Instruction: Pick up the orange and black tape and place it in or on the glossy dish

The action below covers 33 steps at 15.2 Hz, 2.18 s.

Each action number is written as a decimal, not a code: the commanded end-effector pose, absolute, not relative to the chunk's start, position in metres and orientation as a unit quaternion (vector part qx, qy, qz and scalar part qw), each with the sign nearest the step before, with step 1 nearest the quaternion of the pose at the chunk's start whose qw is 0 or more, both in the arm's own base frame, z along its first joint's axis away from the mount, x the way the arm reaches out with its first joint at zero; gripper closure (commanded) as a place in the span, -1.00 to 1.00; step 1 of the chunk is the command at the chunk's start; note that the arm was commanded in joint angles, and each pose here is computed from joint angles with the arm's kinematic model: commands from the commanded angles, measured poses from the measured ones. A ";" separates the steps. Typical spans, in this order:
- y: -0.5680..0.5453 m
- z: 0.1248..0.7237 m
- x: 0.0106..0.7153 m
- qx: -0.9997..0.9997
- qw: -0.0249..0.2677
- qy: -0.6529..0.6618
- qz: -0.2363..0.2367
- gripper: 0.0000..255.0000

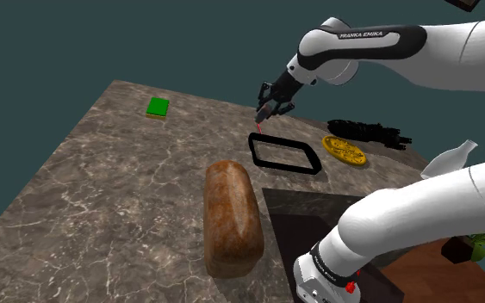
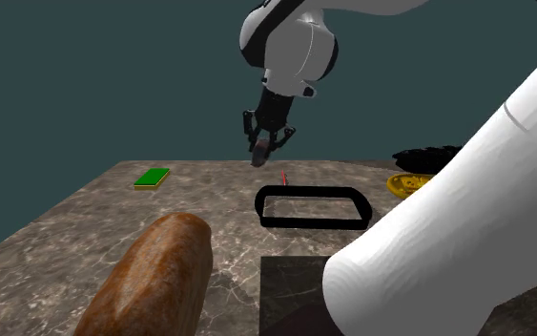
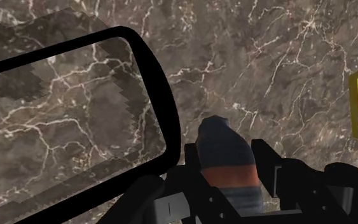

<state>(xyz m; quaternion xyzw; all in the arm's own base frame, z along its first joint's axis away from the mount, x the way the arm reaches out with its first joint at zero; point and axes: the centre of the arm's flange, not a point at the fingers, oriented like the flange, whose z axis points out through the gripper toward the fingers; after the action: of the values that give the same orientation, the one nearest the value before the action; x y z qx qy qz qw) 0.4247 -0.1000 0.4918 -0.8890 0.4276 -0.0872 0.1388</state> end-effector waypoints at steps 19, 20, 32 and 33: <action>-0.184 0.449 0.316 -0.889 0.139 0.427 -0.087 1.00; -0.184 0.443 0.316 -0.889 0.139 0.427 -0.087 1.00; -0.184 0.417 0.316 -0.889 0.139 0.427 -0.087 1.00; -0.184 0.417 0.316 -0.889 0.139 0.427 -0.087 -1.00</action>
<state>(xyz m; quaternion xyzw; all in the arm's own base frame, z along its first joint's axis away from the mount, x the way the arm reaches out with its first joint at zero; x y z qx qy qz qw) 0.3161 -0.1836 0.4168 -0.8892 0.4271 -0.0870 0.1392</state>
